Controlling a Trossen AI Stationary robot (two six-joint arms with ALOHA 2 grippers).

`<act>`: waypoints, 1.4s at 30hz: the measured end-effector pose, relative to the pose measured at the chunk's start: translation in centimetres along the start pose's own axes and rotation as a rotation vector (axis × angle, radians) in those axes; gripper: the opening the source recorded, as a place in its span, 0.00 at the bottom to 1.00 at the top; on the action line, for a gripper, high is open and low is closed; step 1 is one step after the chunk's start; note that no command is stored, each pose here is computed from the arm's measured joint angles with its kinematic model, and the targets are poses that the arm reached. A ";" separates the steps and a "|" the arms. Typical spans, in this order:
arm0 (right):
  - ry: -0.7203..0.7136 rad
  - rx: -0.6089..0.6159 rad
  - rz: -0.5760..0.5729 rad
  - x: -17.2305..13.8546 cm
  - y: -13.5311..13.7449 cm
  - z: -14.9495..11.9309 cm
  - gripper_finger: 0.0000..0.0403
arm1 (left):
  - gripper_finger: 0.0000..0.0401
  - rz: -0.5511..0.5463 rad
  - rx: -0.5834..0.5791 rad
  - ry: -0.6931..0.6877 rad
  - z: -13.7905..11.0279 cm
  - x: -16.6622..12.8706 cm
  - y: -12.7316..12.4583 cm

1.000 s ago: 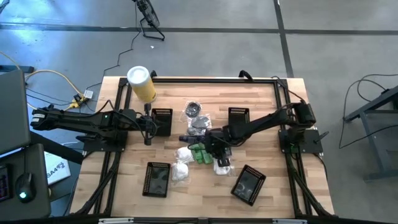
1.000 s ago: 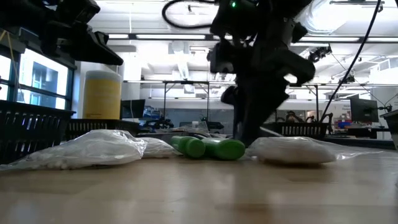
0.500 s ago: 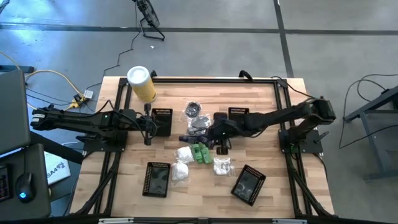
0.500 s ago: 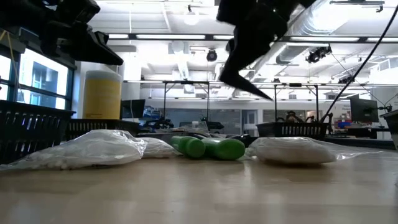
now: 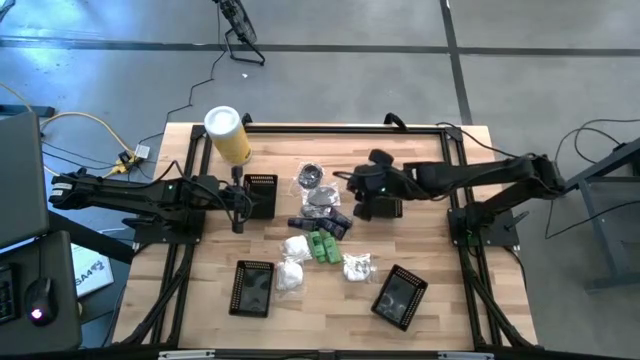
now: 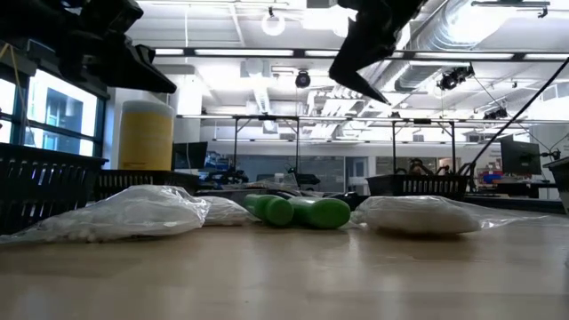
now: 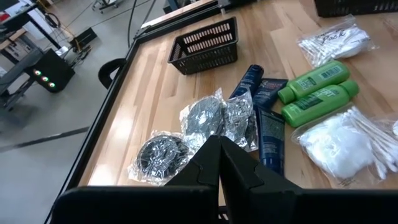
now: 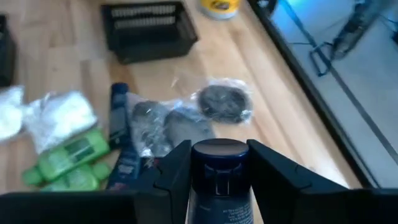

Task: Pick & Place Travel size toiletries
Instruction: Put the blue shave cream into the top right black basket

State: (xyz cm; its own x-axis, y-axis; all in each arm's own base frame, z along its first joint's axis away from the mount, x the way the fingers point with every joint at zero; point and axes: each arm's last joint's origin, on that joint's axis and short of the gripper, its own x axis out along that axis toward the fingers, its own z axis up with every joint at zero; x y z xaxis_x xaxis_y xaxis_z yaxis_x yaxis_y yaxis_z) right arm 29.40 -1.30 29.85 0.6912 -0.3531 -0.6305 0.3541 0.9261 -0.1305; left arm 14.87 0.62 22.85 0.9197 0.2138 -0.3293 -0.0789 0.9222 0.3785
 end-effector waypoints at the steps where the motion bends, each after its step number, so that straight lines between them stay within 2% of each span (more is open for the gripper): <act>1: -0.005 0.016 -0.015 -0.3 -0.3 0.1 0.34 | 0.00 0.002 0.000 0.001 0.0 0.0 0.0; 8: 0.077 0.084 -0.090 -1.2 -2.3 -0.7 0.31 | 0.00 0.005 0.000 0.002 0.0 0.0 0.0; 15: 0.173 0.140 -0.143 -1.0 -3.7 -1.6 0.34 | 0.00 0.036 0.000 0.013 0.0 0.0 0.1; 24: 0.243 0.248 -0.145 0.8 -4.8 -2.1 0.32 | 0.00 0.040 0.000 0.015 0.0 0.0 0.1; 28: 0.272 0.257 -0.144 2.8 -4.5 -4.0 0.34 | 0.00 0.040 0.000 0.015 0.0 0.0 0.1; 33: 0.319 0.317 -0.163 4.2 -4.4 -7.1 0.31 | 0.00 0.040 0.000 0.015 -0.1 0.0 0.1; 42: 0.282 0.477 -0.185 5.3 -4.1 -9.3 0.34 | 0.00 0.046 0.000 0.017 -0.1 0.0 0.1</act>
State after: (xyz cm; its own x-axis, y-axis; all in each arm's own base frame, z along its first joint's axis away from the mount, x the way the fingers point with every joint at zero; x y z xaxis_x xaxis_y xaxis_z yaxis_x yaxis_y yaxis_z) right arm 25.76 -5.76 19.91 0.4198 -0.3941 -0.8176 0.7426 0.6671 0.0597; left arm 14.83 0.76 22.85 0.9083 0.2617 -0.3263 -0.1211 0.9112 0.3938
